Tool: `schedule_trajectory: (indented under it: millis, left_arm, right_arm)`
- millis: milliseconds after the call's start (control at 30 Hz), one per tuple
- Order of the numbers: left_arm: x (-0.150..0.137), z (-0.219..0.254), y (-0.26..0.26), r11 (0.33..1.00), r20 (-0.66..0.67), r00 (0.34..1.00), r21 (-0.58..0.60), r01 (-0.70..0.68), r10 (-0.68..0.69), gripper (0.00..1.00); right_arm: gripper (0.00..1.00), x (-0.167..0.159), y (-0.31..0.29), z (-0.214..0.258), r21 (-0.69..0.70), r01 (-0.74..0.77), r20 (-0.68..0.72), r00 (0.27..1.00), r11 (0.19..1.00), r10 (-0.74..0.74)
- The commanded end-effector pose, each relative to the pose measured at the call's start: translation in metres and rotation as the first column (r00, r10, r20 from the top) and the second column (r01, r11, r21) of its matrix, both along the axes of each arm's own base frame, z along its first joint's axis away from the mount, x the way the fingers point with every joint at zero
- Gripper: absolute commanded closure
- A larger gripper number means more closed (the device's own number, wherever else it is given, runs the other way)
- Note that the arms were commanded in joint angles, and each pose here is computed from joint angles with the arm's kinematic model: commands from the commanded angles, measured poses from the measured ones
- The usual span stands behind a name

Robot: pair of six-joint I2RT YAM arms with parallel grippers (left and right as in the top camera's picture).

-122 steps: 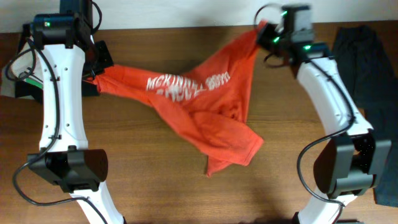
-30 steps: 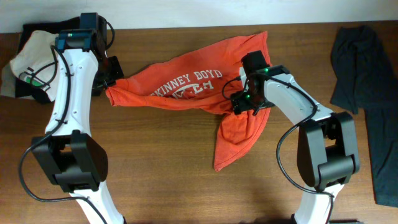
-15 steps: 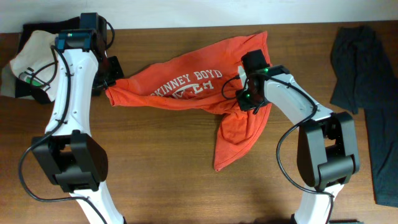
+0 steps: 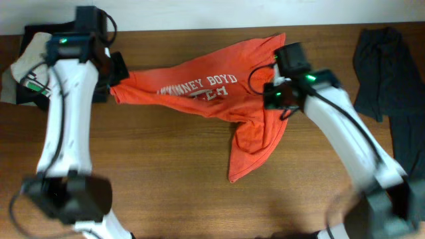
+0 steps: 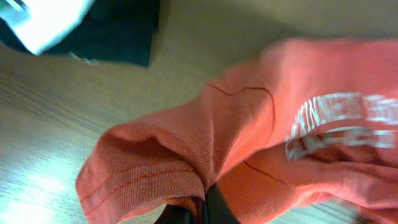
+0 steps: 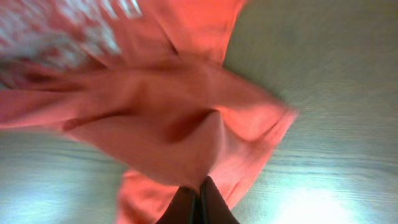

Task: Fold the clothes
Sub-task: 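Lift the shirt with both grippers and fling it flat onto the table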

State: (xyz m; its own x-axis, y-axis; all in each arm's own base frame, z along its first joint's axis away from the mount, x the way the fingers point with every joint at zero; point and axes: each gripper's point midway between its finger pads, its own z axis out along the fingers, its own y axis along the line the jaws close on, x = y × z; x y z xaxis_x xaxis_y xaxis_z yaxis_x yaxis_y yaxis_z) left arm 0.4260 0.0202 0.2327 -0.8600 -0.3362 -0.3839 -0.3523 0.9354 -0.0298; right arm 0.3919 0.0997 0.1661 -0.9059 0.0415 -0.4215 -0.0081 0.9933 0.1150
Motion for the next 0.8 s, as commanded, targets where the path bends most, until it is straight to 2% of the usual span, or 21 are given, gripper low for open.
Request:
schedule_trajectory:
  millis: [0,100,200,300,400,433,533,600,667,767]
  left_arm:
    - [-0.037,0.101,0.0,1.0,0.261,0.965,-0.007,-0.011,0.012,0.99]
    - [-0.076,0.151,0.0,1.0,0.391,0.92,-0.008,-0.009,0.012,0.99]
    - [-0.116,0.194,0.0,0.999,0.515,0.857,-0.025,-0.022,0.032,0.99]
    - [-0.18,0.254,0.0,0.999,0.696,0.716,-0.046,-0.028,0.052,0.99]
    - [-0.239,0.301,0.002,0.998,0.821,0.569,-0.047,-0.03,0.055,0.99]
    - [-0.263,0.32,0.002,0.998,0.864,0.5,-0.048,-0.028,0.056,0.99]
    - [-0.299,0.35,0.002,0.998,0.921,0.386,-0.05,-0.022,0.055,0.99]
    - [-0.3,0.356,0.002,0.999,0.926,0.373,-0.05,-0.022,0.055,0.99]
    - [-0.282,0.351,0.002,0.998,0.912,0.407,-0.05,-0.023,0.055,0.99]
    - [-0.215,0.331,0.004,0.998,0.85,0.524,-0.043,-0.036,0.056,0.99]
  right_arm:
    - [0.96,-0.035,-0.011,0.094,0.083,0.042,0.206,0.977,0.996,-0.058]
    - [0.96,-0.086,-0.025,0.155,0.147,0.055,0.344,0.933,0.988,-0.103]
    - [0.96,-0.124,-0.034,0.198,0.189,0.037,0.445,0.887,0.981,-0.12]
    - [0.96,-0.171,-0.046,0.249,0.23,0.024,0.539,0.829,0.973,-0.148]
    - [0.96,-0.198,-0.055,0.289,0.249,0.011,0.61,0.775,0.969,-0.166]
    - [0.96,-0.206,-0.061,0.303,0.25,0.021,0.636,0.75,0.968,-0.181]
    - [0.96,-0.223,-0.079,0.34,0.258,0.064,0.713,0.661,0.964,-0.235]
    - [0.96,-0.225,-0.087,0.353,0.259,0.095,0.736,0.624,0.961,-0.26]
    - [0.96,-0.219,-0.091,0.359,0.253,0.126,0.742,0.611,0.959,-0.276]
    - [0.96,-0.184,-0.099,0.355,0.223,0.23,0.721,0.615,0.947,-0.319]
